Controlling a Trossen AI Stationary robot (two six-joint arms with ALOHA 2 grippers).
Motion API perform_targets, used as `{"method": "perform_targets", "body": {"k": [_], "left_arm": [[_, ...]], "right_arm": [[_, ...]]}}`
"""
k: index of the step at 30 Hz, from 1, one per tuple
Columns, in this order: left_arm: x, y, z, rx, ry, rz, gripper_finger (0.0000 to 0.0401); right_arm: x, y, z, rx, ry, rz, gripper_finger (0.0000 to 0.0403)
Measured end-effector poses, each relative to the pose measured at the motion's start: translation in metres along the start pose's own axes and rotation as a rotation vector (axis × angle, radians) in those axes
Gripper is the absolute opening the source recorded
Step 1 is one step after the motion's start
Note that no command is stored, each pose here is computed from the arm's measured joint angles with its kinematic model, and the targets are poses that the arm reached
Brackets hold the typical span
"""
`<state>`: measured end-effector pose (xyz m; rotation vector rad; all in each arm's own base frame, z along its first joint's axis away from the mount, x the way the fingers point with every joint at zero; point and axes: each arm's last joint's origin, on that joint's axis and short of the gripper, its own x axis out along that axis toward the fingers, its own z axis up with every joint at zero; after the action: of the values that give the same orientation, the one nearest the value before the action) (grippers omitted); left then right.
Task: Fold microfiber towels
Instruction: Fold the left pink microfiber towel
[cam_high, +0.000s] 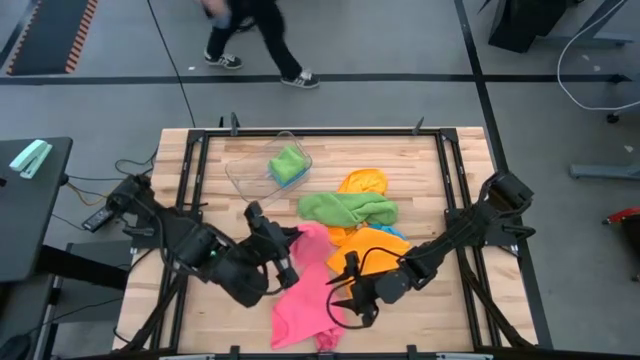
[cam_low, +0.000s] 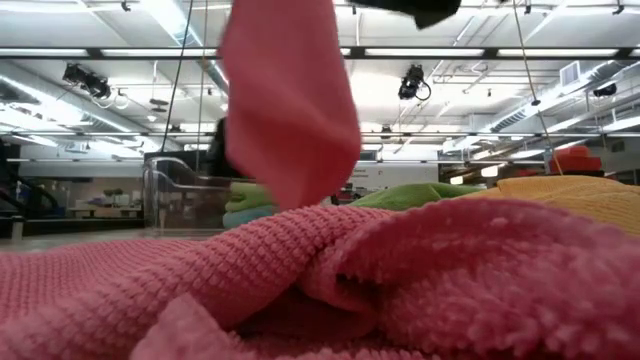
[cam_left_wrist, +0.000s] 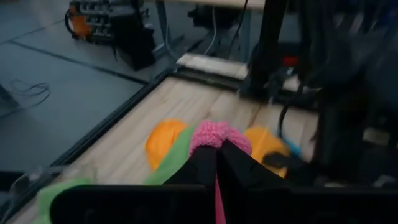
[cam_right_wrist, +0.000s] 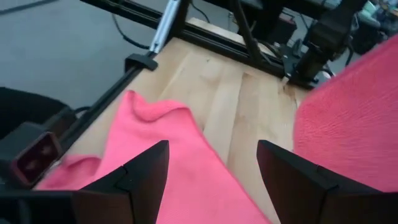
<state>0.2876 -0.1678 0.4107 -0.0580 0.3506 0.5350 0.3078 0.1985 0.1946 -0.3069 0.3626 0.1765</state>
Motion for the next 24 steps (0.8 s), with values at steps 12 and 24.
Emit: {"method": "perform_targets", "body": {"k": [12, 24], "left_arm": [[0.002, -0.008, 0.025, 0.015, -0.138, -0.062, 0.0008], [-0.003, -0.013, 0.049, -0.012, -0.292, -0.097, 0.0009]], "right_arm": [[-0.008, 0.012, 0.000, -0.064, 0.023, -0.442, 0.0252], [-0.009, 0.008, 0.027, -0.156, 0.021, -0.566, 0.0252]]}}
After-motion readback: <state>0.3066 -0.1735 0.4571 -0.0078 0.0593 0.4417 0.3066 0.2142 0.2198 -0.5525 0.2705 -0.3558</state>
